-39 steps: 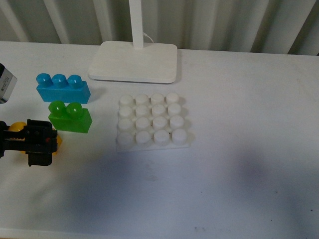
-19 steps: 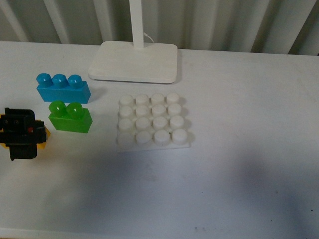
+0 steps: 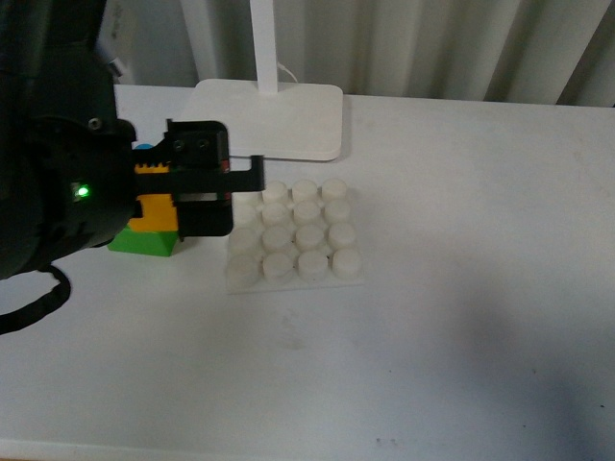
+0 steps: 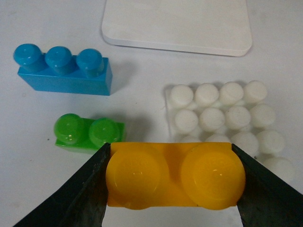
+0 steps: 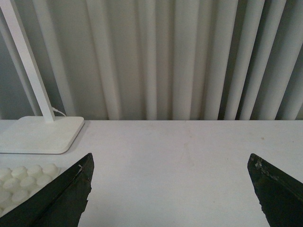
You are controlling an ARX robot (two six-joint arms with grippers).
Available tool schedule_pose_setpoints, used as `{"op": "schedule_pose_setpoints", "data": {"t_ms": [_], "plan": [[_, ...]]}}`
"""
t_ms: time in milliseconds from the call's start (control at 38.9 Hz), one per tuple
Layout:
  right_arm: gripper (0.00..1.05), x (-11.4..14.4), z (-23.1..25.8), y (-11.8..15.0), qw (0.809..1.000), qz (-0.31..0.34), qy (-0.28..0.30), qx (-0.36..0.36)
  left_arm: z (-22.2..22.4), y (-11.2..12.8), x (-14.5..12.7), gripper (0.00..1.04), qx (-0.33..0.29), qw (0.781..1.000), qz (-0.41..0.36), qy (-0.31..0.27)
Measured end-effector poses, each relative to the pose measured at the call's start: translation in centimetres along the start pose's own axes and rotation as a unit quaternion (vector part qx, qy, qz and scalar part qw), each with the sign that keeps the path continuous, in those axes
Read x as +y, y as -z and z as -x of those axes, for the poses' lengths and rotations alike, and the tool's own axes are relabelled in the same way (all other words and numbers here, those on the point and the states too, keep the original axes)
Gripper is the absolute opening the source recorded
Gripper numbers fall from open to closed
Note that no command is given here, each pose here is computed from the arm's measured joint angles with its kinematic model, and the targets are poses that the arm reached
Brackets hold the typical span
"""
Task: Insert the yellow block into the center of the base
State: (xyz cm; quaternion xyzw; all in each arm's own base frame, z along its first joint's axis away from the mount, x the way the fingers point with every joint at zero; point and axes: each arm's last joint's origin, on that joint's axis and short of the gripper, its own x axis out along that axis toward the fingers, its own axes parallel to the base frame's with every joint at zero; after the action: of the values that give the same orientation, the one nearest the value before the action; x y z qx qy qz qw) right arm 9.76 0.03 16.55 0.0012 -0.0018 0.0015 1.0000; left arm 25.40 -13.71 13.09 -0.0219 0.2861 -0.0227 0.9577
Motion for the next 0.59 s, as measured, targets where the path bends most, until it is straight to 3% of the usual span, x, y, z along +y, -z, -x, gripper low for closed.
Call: {"op": "schedule_pose_setpoints", "data": {"t_ms": [334, 591], "plan": [[0.95, 0.0, 0.0, 0.0, 1.0, 0.0, 0.0, 0.0, -1.3, 0.3, -5.2, 0.65, 0.006, 1.0, 0.001, 0.019], [0.95, 0.0, 0.0, 0.0, 1.0, 0.0, 0.0, 0.0, -2.6, 1.1, -6.8, 0.65, 0.019, 1.0, -0.007, 0.016]]}}
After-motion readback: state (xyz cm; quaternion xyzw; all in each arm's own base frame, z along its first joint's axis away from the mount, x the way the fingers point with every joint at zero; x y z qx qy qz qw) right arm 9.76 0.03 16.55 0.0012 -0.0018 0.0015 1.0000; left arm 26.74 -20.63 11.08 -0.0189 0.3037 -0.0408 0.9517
